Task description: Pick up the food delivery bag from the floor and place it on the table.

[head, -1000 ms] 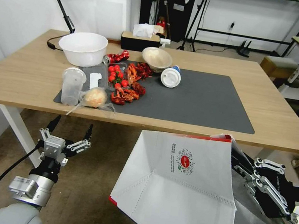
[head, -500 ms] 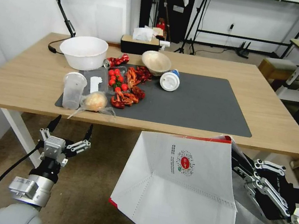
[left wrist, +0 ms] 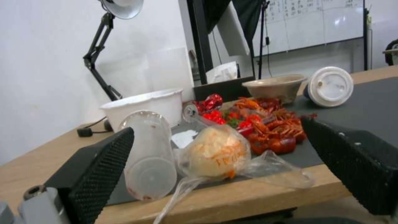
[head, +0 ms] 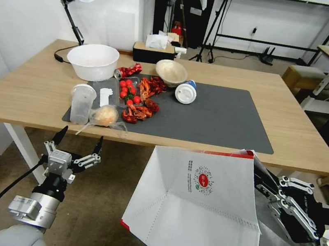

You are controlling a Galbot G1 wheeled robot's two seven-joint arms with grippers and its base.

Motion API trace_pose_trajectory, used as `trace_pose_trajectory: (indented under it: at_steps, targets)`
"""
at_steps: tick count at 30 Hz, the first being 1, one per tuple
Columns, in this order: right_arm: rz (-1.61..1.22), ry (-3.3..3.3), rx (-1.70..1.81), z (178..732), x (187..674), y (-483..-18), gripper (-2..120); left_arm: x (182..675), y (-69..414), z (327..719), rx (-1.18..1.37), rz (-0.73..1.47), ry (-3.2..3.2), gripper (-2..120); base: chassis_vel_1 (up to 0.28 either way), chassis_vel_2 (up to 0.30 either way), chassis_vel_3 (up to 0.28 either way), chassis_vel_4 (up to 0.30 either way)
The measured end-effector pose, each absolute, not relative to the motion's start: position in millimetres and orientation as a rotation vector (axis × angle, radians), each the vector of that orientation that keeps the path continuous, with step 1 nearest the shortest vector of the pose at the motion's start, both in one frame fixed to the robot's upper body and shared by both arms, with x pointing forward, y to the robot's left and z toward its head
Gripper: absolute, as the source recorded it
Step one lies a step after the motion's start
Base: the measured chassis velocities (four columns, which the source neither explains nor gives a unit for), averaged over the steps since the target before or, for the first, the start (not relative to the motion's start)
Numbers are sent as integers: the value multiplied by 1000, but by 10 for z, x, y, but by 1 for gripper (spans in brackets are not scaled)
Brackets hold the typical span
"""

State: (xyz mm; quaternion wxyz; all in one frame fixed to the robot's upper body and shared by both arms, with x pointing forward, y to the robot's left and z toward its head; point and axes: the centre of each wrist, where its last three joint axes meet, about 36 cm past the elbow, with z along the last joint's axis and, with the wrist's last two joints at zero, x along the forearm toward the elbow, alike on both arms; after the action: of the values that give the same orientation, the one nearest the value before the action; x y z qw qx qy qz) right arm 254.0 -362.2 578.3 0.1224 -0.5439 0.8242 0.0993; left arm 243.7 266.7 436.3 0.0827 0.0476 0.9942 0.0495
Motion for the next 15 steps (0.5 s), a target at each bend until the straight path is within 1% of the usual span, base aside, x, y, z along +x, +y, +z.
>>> trace_pose_trajectory:
  at_steps: [15]
  targets:
    - [296, 2395, -1583, 5790, 2542, -3610, 0, 2438, 2665, 4378, 152, 161, 2970, 100, 0, 0, 0, 0]
